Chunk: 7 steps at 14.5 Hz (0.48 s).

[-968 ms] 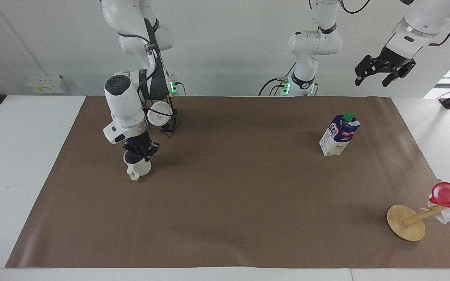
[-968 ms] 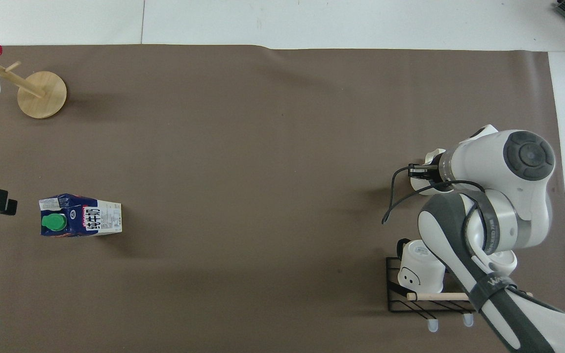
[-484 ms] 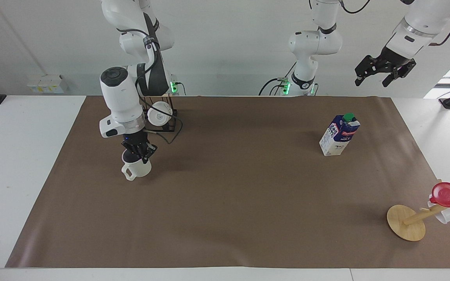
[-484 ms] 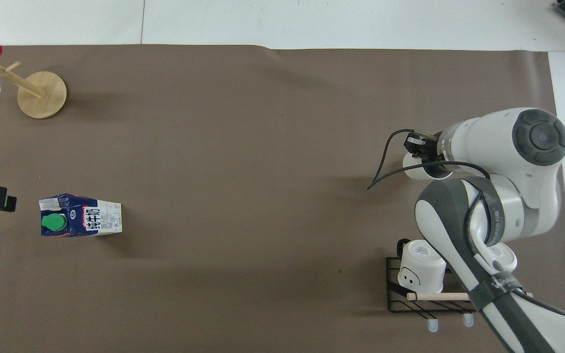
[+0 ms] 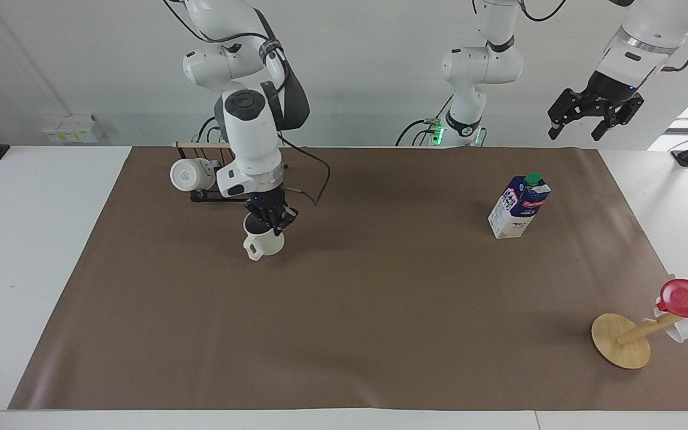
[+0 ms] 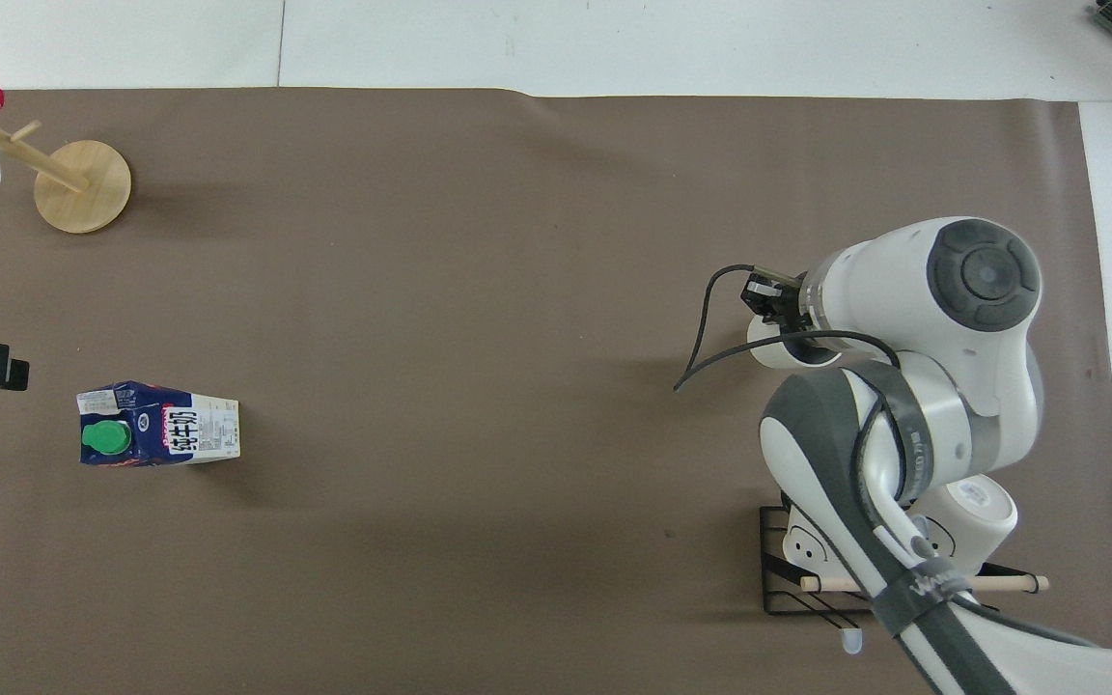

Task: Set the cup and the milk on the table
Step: 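Carry the white mug with the right gripper toward the table center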

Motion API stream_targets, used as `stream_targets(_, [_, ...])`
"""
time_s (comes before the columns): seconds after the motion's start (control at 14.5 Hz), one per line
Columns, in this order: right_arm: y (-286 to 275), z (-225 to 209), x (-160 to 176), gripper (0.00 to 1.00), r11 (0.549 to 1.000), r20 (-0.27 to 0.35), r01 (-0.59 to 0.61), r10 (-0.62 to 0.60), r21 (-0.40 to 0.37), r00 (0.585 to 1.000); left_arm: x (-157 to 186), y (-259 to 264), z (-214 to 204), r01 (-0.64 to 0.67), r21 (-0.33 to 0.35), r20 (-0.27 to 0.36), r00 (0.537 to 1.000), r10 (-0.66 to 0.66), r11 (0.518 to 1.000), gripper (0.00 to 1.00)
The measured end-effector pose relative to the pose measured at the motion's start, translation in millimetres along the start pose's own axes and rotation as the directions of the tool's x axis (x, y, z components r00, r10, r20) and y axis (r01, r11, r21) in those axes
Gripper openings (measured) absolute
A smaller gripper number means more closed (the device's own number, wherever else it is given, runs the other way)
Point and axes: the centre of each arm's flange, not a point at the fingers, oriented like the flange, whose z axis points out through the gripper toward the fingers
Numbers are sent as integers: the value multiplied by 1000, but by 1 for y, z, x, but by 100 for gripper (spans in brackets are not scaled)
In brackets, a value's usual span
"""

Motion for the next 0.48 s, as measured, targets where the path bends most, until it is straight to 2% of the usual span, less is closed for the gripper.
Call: stream_targets(0.48, [-77,4,-60,5,995,5,-103,103,17,995,1,-1,8,1,0,17,1000,-1,1000,100])
